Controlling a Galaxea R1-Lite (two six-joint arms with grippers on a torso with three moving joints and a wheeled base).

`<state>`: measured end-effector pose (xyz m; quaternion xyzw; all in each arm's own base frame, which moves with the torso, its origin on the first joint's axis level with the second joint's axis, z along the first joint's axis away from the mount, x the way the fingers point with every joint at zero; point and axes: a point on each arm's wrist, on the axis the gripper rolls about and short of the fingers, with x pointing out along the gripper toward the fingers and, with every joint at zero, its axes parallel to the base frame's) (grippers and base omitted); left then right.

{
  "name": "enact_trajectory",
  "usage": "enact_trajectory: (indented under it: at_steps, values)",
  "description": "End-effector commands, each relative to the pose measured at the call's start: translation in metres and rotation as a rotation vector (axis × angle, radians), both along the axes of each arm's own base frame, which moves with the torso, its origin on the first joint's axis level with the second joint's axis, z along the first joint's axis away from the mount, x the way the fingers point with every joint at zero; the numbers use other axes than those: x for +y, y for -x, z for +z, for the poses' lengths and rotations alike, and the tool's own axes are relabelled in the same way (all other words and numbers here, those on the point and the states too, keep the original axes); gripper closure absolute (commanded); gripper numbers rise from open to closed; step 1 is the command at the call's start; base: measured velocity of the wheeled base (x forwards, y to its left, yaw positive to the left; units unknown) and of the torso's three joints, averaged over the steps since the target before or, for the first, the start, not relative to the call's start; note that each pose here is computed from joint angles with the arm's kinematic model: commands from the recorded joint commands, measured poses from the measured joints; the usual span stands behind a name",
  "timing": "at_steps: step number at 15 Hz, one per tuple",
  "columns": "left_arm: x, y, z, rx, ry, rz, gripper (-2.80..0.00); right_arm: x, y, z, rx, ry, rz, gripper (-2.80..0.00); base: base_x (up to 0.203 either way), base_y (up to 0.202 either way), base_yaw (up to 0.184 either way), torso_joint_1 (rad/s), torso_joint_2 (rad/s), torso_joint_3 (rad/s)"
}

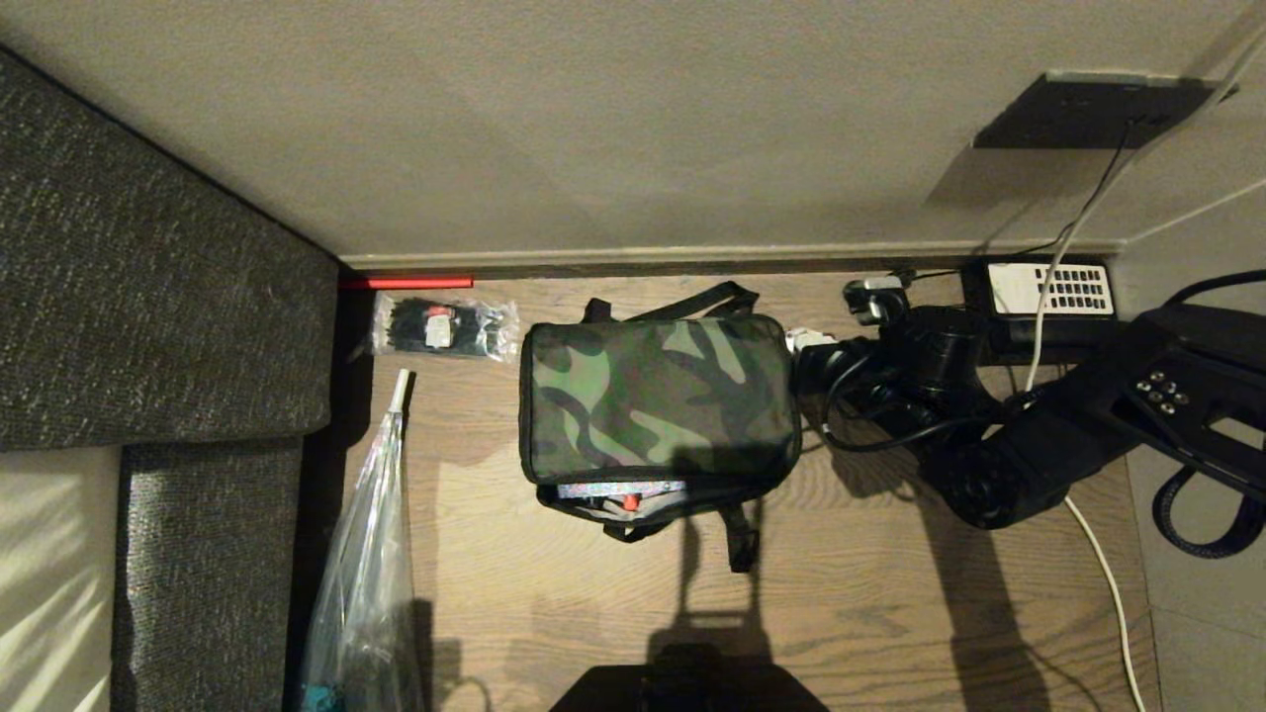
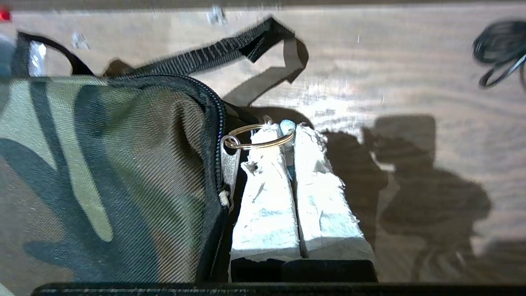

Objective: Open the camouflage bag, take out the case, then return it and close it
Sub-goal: Open the top of the storage box

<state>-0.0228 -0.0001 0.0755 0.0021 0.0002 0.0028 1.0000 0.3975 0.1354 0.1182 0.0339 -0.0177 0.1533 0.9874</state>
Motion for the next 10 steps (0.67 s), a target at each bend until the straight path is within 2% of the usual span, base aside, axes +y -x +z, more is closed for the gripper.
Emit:
enact_trajectory:
  at_steps: [1, 4, 5, 10]
  values:
    - [0.0, 0.0, -0.001, 0.001, 0.001, 0.001, 0.0, 0.0, 0.0, -0.001, -0.003, -0.002, -0.001, 0.0, 0.0, 0.0, 0.0, 0.0, 0.0, 0.0]
    - [0.0, 0.0, -0.001, 0.0, 0.001, 0.001, 0.0, -0.001, 0.002, -0.003, 0.009, 0.001, -0.005, 0.0, 0.0, 0.0, 0.0, 0.0, 0.0, 0.0]
    - [0.0, 0.0, -0.001, 0.001, 0.0, 0.001, 0.0, -0.001, 0.004, -0.006, 0.023, 0.002, -0.006, -2.8, 0.0, 0.0, 0.0, 0.0, 0.0, 0.0]
    - [0.0, 0.0, -0.001, 0.001, 0.001, 0.001, 0.0, -0.01, 0.03, -0.015, 0.103, 0.046, 0.003, -2.8, 0.0, 0.0, 0.0, 0.0, 0.0, 0.0]
